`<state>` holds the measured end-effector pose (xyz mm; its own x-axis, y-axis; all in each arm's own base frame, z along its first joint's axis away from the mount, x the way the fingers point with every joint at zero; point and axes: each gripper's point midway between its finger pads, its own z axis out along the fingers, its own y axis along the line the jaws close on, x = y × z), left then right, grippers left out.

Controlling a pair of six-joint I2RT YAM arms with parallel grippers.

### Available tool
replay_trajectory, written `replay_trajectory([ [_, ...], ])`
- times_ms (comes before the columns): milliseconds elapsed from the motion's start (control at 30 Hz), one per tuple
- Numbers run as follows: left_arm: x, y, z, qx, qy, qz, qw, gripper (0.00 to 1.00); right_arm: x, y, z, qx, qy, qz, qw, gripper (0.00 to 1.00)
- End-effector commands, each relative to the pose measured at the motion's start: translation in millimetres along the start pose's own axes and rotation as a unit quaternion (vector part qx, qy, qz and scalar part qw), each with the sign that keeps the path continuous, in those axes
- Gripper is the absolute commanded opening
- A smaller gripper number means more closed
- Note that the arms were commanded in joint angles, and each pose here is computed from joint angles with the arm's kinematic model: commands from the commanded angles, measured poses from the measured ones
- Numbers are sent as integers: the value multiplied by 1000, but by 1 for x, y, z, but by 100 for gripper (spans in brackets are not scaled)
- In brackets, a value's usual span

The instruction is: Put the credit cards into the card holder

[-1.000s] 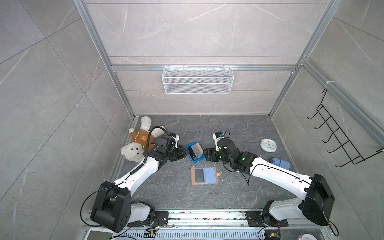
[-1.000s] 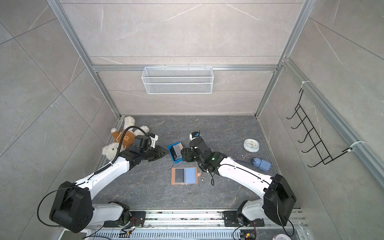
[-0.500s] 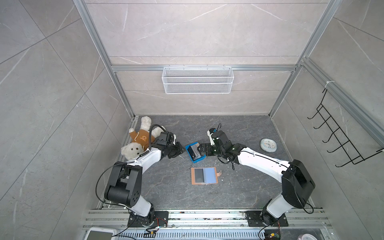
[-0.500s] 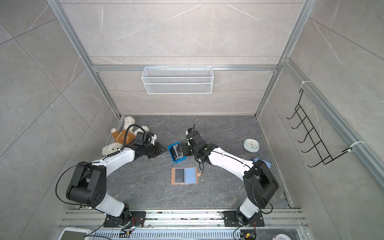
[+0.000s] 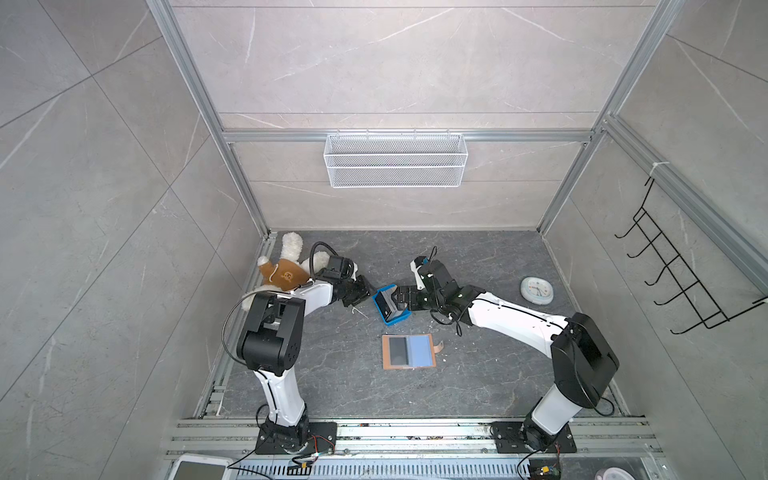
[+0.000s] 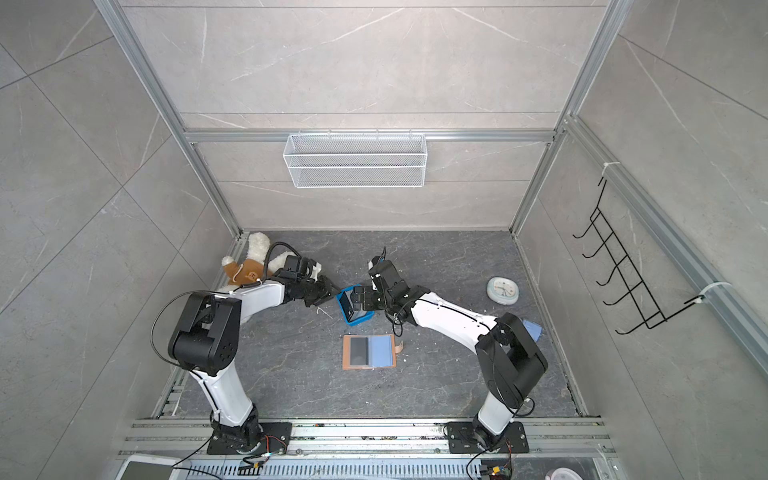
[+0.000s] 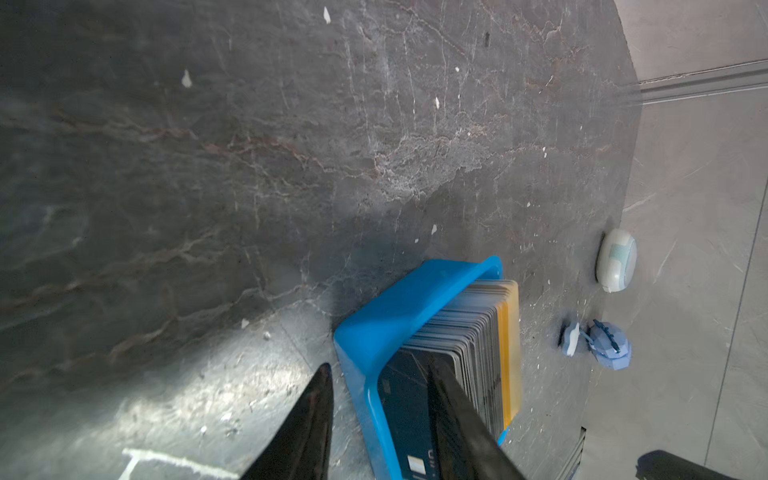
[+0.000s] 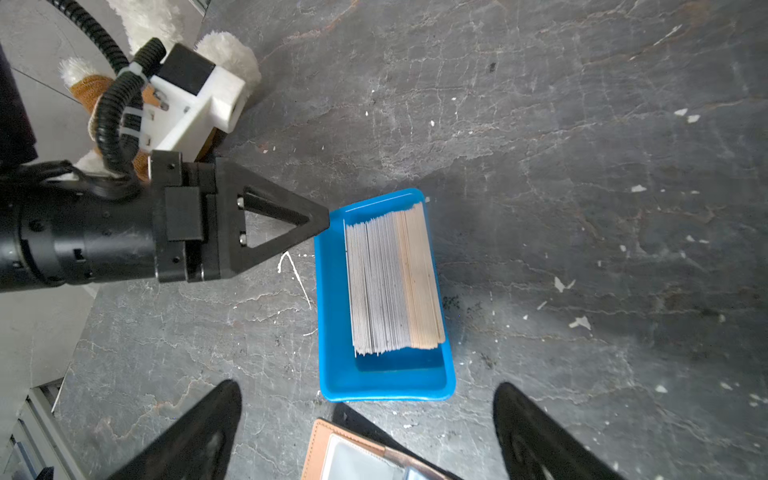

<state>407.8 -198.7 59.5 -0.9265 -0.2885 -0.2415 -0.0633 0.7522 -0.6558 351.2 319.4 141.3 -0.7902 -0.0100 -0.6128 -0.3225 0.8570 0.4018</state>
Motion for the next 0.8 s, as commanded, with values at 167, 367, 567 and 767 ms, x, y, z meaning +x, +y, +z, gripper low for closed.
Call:
replay_trajectory([
  [167,-7,-16,4,40,3,13,999,33,9,-8,-1,7,7,14,1000,93],
  [367,-4,-34,10,79,17,13,997,32,13,-9,8,5,16,14,1000,91],
  [567,-6,-42,10,95,18,24,995,32,17,-6,14,-6,23,17,1000,90],
  [767,-3,-31,-10,41,5,21,999,30,15,-22,20,48,29,27,998,91],
])
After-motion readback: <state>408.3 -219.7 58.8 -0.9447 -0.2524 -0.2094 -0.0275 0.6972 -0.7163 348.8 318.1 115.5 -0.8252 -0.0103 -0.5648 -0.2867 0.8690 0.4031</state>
